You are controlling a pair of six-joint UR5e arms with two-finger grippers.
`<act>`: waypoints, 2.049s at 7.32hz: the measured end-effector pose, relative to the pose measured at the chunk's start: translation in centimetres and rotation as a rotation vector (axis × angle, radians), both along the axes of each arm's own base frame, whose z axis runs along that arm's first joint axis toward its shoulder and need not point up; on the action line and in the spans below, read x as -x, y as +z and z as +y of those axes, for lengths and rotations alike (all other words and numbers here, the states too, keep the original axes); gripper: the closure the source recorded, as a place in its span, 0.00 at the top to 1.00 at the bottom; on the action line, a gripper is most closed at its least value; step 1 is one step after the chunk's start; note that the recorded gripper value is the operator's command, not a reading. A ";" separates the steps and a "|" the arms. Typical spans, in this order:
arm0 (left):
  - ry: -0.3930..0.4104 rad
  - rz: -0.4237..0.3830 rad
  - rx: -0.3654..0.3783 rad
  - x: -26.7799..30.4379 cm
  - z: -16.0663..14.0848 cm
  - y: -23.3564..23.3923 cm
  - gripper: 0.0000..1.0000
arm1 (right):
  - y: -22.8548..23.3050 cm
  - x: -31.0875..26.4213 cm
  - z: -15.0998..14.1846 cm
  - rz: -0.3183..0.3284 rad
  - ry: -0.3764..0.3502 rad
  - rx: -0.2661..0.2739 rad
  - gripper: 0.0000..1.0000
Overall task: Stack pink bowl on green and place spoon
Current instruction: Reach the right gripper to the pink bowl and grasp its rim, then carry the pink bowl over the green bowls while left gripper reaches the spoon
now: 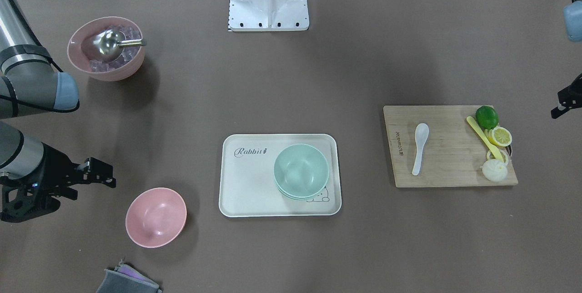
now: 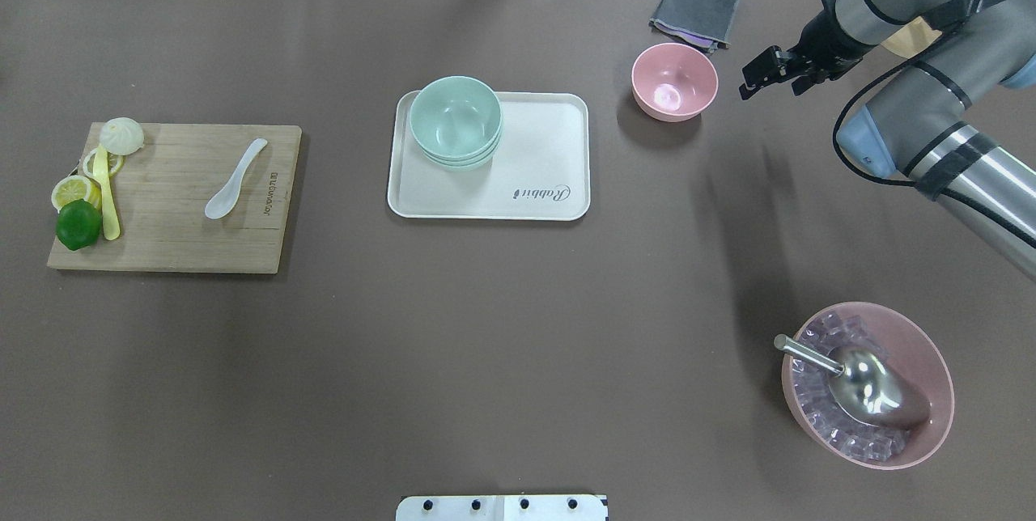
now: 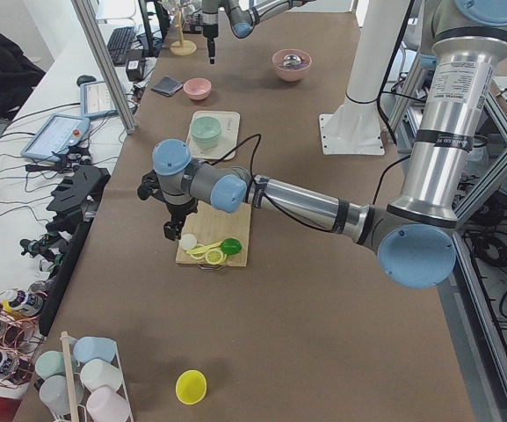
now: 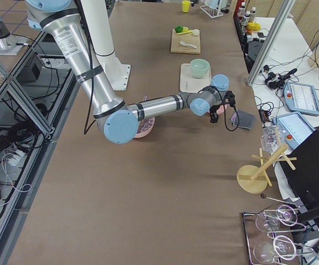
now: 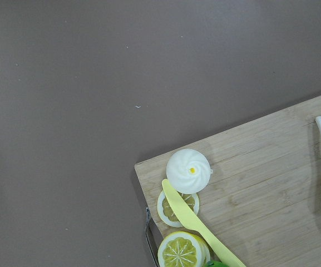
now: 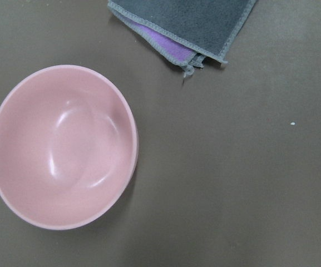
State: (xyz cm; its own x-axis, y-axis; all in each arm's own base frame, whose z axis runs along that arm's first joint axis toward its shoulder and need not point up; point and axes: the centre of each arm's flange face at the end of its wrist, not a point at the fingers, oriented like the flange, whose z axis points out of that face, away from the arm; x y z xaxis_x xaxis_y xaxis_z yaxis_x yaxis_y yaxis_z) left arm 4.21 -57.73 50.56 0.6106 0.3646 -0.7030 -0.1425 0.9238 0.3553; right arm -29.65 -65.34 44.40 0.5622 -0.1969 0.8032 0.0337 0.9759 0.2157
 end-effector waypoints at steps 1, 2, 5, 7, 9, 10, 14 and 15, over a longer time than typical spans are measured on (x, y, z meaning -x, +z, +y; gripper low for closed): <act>-0.002 0.001 0.002 0.0 -0.1 0.0 0.98 | 0.0 0.6 -0.3 0.006 0.025 0.001 1.00; -0.003 0.001 0.002 0.0 -0.1 -0.1 0.98 | -0.7 1.5 -0.7 0.016 0.058 -0.003 1.00; -0.004 0.001 0.003 -0.1 -0.2 -0.1 0.98 | -1.7 5.6 -1.8 0.015 0.123 0.010 0.64; -0.004 0.001 0.003 -0.1 -0.3 -0.1 0.98 | -1.0 6.6 -1.7 0.000 0.157 0.059 0.00; -0.005 0.001 0.005 -0.1 -0.3 0.0 0.98 | -0.8 7.1 -1.5 -0.006 0.175 0.095 0.00; -0.005 0.001 0.007 -0.1 -0.3 0.0 0.98 | -0.9 7.0 -1.6 -0.008 0.180 0.104 0.00; -0.054 0.046 0.118 -9.7 -1.0 -5.4 0.98 | -6.1 5.9 -3.6 -0.089 0.252 0.187 0.00; -0.062 0.049 0.132 -16.0 -0.3 -7.4 0.97 | -7.6 5.6 -4.2 -0.110 0.270 0.198 0.00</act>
